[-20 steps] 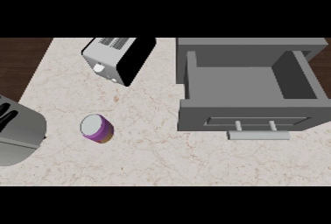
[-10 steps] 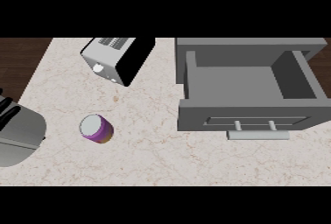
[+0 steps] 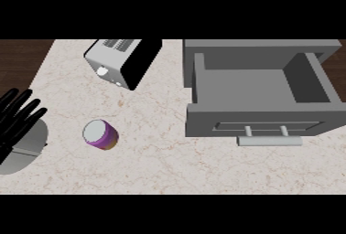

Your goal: Pick up the can, place it into the drawer and close the drawer

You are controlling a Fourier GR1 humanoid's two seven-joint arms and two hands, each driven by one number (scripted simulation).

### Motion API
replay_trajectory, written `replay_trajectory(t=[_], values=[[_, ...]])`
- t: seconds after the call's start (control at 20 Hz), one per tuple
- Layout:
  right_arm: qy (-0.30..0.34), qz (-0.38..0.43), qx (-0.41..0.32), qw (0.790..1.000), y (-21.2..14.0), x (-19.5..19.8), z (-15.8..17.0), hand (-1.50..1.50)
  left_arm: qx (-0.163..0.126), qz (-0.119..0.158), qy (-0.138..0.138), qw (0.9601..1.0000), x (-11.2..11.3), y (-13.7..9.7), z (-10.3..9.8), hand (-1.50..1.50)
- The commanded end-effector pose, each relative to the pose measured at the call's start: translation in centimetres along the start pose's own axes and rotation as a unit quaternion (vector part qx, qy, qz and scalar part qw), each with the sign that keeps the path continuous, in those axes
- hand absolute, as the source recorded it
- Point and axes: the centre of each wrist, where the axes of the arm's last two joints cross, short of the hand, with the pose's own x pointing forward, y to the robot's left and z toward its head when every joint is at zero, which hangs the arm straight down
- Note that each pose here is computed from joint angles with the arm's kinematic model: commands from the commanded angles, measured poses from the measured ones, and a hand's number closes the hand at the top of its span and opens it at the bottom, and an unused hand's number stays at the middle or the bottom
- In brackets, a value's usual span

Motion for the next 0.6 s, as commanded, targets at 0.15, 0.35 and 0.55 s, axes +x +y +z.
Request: replay_trajectory(t=[0.15,0.35,0.55], values=[[-0.001,0.004,-0.001,1.0,-1.6,-0.5,0.7,-1.5,-0.003,0.007,0.021,0.9997,-4.4,-0.4,-2.5,-1.5],[0.005,0.004,0.0,1.0,-1.9,1.2,1.4,-1.5,0.015,-0.006,0.022,0.9996,-5.0,-0.6,-3.4,-1.5],[0.001,-0.011,-0.005,1.0,-2.5,-0.8,1.6,-1.5,0.023,-0.012,0.034,0.9991,-8.4,-0.4,-4.1,-1.5]])
